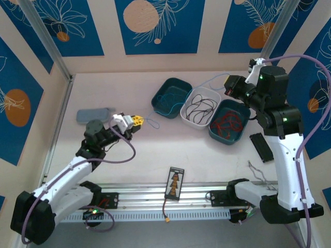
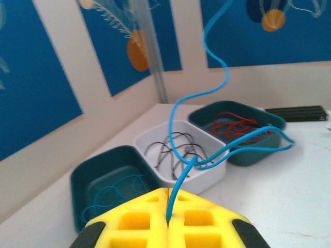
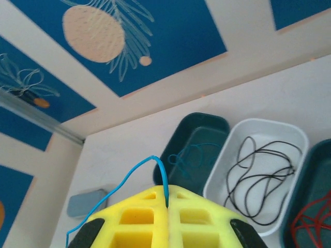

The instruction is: Untangle the cables

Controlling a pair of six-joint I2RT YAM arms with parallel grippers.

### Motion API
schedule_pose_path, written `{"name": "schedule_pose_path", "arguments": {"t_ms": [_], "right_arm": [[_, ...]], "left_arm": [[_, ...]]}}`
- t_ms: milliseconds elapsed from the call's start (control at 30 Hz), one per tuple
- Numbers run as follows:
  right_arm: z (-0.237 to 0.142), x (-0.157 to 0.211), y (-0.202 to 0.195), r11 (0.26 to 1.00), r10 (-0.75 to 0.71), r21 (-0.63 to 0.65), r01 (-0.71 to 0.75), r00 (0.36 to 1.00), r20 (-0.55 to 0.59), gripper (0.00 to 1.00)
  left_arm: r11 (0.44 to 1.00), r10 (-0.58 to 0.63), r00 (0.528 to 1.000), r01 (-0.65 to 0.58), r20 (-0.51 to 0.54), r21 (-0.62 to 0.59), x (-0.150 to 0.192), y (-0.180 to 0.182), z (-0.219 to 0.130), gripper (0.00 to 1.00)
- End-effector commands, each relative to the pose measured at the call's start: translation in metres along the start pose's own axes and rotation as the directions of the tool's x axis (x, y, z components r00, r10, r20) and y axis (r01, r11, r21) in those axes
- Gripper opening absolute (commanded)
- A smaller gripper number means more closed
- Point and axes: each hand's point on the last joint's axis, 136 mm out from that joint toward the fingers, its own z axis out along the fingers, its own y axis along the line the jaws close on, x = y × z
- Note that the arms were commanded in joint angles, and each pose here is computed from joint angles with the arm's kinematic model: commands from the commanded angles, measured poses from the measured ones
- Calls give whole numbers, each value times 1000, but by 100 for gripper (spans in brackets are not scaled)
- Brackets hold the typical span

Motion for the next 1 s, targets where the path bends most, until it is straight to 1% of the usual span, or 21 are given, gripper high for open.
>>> {"name": "schedule_pose_path", "arguments": {"t_ms": [0, 67, 167, 267, 367, 400, 467, 533, 600, 767, 800, 833, 967], "right_arm": [[-15, -5, -24, 995, 3, 99, -8, 999, 50, 0], [-20, -8, -33, 992, 20, 126, -28, 997, 69, 0], [-25, -9, -43, 988, 52, 138, -63, 995, 86, 0], [-28, -10, -49, 985, 72, 150, -86, 993, 96, 0], [-30, -11, -54, 982, 88, 160, -104, 991, 102, 0], [-30, -11, -56, 981, 93, 160, -109, 990, 105, 0], [-33, -13, -57, 980, 96, 160, -114, 989, 113, 0], [-35, -14, -58, 979, 103, 162, -122, 988, 117, 0], [-35, -14, -57, 981, 110, 149, -127, 987, 117, 0], [-29, -12, -48, 988, 120, 87, -128, 989, 85, 0], [-27, -11, -46, 989, 122, 76, -128, 989, 78, 0], [-25, -11, -43, 990, 122, 59, -126, 990, 70, 0], [-15, -7, -19, 994, 91, -57, -90, 996, 13, 0]], "left_arm": [[979, -4, 999, 13, 45, -204, -10, 34, -14, 0], [962, -3, 998, 21, 67, -272, -13, 45, -23, 0], [941, -20, 996, 48, 86, -334, -15, 56, -32, 0], [896, -58, 993, 99, 106, -432, -12, 74, -43, 0], [828, -90, 987, 149, 135, -540, -9, 95, -59, 0], [797, -103, 985, 165, 139, -581, -7, 103, -65, 0], [740, -126, 985, 171, 116, -651, 2, 115, -76, 0], [669, -150, 984, 172, 96, -723, 10, 127, -89, 0], [639, -170, 983, 165, 72, -751, 15, 133, -94, 0], [612, -199, 979, 167, 54, -773, 23, 136, -97, 0], [615, -203, 978, 165, 48, -771, 24, 136, -96, 0], [626, -207, 978, 163, 39, -763, 25, 135, -94, 0], [704, -244, 970, 174, -5, -689, 26, 126, -75, 0]]}}
